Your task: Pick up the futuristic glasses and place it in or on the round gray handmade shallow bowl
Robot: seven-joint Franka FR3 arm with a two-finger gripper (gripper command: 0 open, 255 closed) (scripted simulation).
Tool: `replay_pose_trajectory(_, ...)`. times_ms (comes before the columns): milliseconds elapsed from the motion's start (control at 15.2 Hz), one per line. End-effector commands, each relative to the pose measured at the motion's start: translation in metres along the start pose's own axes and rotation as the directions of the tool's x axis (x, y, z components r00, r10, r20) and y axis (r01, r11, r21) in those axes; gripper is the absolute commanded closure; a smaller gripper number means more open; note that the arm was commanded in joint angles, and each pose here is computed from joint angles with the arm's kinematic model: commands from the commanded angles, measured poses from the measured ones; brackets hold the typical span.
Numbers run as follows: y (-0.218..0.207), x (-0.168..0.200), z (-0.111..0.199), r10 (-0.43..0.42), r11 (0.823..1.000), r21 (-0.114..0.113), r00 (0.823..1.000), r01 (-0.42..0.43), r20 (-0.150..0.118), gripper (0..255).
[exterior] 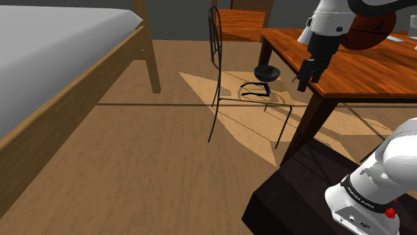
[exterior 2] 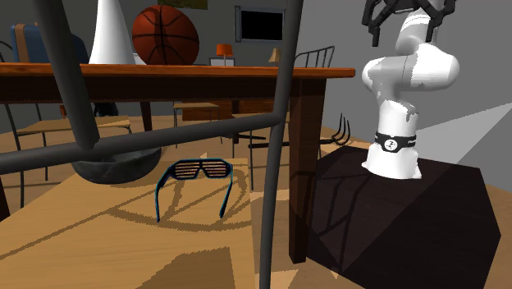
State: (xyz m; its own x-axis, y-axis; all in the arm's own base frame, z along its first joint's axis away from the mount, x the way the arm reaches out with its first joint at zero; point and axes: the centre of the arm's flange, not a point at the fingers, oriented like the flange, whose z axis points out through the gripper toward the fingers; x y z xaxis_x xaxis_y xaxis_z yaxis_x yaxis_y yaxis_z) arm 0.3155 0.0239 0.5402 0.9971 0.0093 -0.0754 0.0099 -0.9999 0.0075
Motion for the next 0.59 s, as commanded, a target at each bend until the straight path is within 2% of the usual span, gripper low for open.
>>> replay_pose_trajectory(0, 0.0, 0.0, 0.0, 0.0, 1.0, 0.0, 1.0, 0.0, 0.0, 0)
replay_pose_trajectory(528, 0.058, 0.069, 0.05, -0.138, 0.99, -0.013, 0.99, 0.138, -0.013, 0)
